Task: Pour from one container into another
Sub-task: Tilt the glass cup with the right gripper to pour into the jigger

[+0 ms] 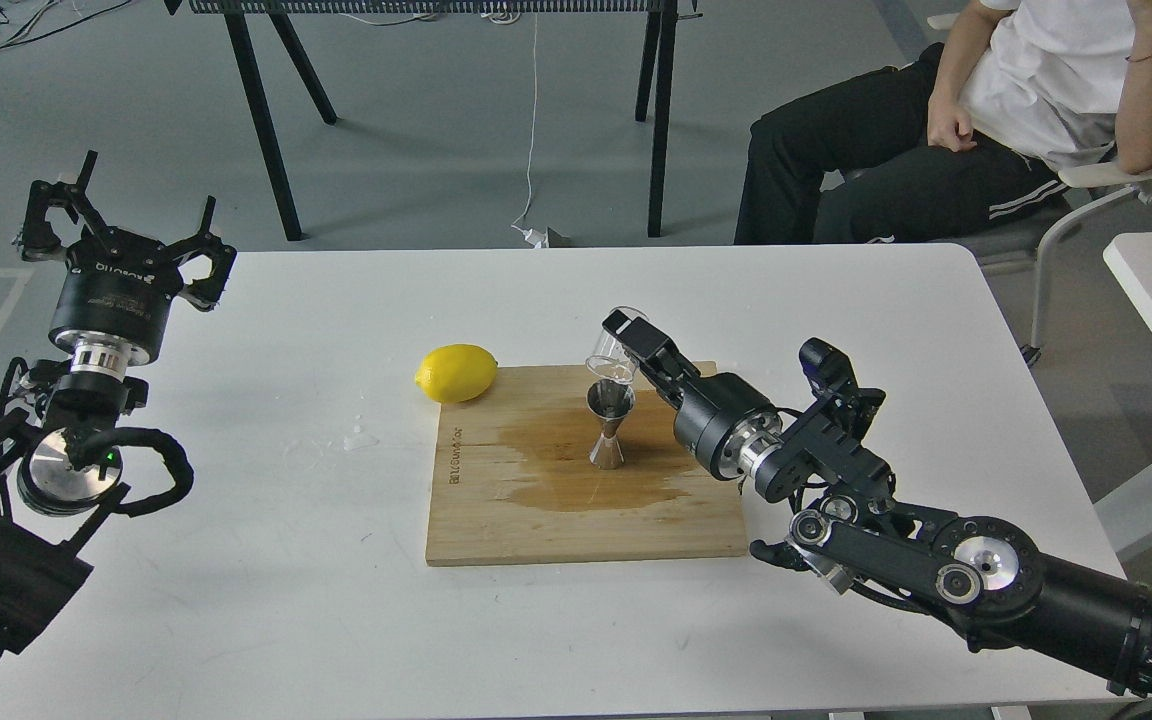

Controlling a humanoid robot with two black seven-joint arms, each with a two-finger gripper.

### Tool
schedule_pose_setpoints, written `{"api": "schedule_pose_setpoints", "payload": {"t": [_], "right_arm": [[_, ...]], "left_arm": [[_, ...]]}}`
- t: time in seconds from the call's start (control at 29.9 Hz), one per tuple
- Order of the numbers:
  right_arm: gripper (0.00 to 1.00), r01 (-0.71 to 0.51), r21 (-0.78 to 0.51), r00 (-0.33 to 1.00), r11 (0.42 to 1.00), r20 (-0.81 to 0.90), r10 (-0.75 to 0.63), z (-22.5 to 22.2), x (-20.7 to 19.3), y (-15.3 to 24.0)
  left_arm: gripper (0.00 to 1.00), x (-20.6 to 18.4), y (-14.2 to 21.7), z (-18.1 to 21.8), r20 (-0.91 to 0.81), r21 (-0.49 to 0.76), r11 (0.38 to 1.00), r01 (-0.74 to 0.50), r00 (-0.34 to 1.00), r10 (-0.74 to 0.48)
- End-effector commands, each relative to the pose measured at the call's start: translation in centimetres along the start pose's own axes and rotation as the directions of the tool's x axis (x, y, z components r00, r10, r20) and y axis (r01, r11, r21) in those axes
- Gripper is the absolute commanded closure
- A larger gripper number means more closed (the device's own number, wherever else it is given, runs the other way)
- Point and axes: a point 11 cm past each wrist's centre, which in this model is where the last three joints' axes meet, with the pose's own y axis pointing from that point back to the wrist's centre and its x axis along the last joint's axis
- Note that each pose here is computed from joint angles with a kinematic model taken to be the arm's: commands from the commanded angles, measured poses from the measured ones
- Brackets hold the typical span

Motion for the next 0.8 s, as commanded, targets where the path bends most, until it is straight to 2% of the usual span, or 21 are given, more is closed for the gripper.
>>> {"api": "schedule_pose_setpoints", "payload": {"t": [0.0,0.17,0.37,0.77], "right_arm": [[0.66,-0.001,0.013,1.000,1.000,-0.004,0.001,-0.1,0.1,0.1],[0.66,0.015,0.057,1.000,0.998,-0.022,-0.014,-0.7,-0.2,0.0],[0.66,0.031,0.099,0.992,0.995,-0.121,-0.019,-1.0,-0.1,0.2],[0.66,0.013,0.070,0.996,0.997,-0.091,-0.006,0.1,0.9,0.8]], "left_arm": [[0.00,0.0,0.0,0.1,0.000,-0.004,1.000,-0.001,1.000,0.001],[0.00,0.0,0.0,0.2,-0.002,-0.016,1.000,-0.001,1.000,0.001],[0.00,0.0,0.0,0.2,-0.002,-0.014,1.000,-0.001,1.000,0.001],[0.00,-0.1,-0.1,0.3,0.000,-0.015,1.000,0.002,1.000,-0.002]]}}
